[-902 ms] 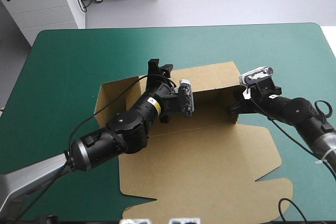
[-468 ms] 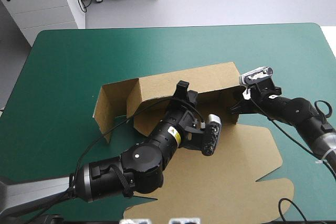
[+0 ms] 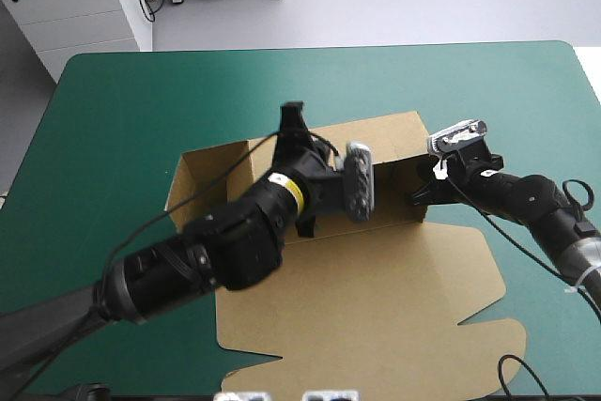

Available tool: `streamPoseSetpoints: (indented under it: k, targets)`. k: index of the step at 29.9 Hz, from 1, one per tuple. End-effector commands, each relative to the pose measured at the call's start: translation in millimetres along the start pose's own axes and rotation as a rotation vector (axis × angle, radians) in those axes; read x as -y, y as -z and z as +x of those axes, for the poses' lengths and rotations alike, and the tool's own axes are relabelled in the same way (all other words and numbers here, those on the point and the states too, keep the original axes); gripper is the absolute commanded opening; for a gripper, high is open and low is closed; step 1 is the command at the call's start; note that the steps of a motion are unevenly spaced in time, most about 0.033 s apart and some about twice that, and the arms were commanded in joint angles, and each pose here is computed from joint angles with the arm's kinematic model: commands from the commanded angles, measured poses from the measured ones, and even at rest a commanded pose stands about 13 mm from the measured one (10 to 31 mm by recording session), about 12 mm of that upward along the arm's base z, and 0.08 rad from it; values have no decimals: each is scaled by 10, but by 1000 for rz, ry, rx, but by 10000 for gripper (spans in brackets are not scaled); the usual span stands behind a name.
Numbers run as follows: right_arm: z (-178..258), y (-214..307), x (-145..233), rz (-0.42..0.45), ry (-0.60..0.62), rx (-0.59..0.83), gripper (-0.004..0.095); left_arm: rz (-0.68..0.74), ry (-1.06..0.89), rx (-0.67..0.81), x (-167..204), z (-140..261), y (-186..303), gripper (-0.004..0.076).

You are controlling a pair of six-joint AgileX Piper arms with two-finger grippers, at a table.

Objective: Fold the box

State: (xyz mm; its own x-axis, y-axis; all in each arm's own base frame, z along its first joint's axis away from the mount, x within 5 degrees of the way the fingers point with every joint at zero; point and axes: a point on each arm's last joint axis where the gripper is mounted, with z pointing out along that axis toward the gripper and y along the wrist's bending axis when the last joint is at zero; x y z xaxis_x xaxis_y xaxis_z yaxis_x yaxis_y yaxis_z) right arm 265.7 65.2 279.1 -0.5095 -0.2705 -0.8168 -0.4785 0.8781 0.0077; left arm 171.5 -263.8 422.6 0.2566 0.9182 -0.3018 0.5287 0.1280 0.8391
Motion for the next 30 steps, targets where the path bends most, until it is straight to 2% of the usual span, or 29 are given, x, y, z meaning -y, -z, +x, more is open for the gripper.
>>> streamPoseSetpoints:
  k: [1, 8, 16, 23, 28, 30]
  targets:
    - [-178, 138, 13, 31, 6, 86, -12, -46, 200, -10, -539, 288, 124, 20]
    - [-184, 156, 14, 36, 31, 85, -13, -37, 518, -194, -1054, 1063, 147, 19]
    - [-183, 156, 14, 37, 33, 84, -14, -116, 829, -258, -1306, 1767, 495, 18]
    - [-191, 166, 9, 33, 54, 78, -14, -144, 1053, -323, -1311, 2159, 799, 16]
    - [-304, 271, -32, -9, 69, 67, -13, -134, 1074, -397, -1170, 2312, 776, 16]
    - [-400, 337, -25, -1, 68, 65, -13, -108, 1081, -412, -1086, 2338, 729, 16]
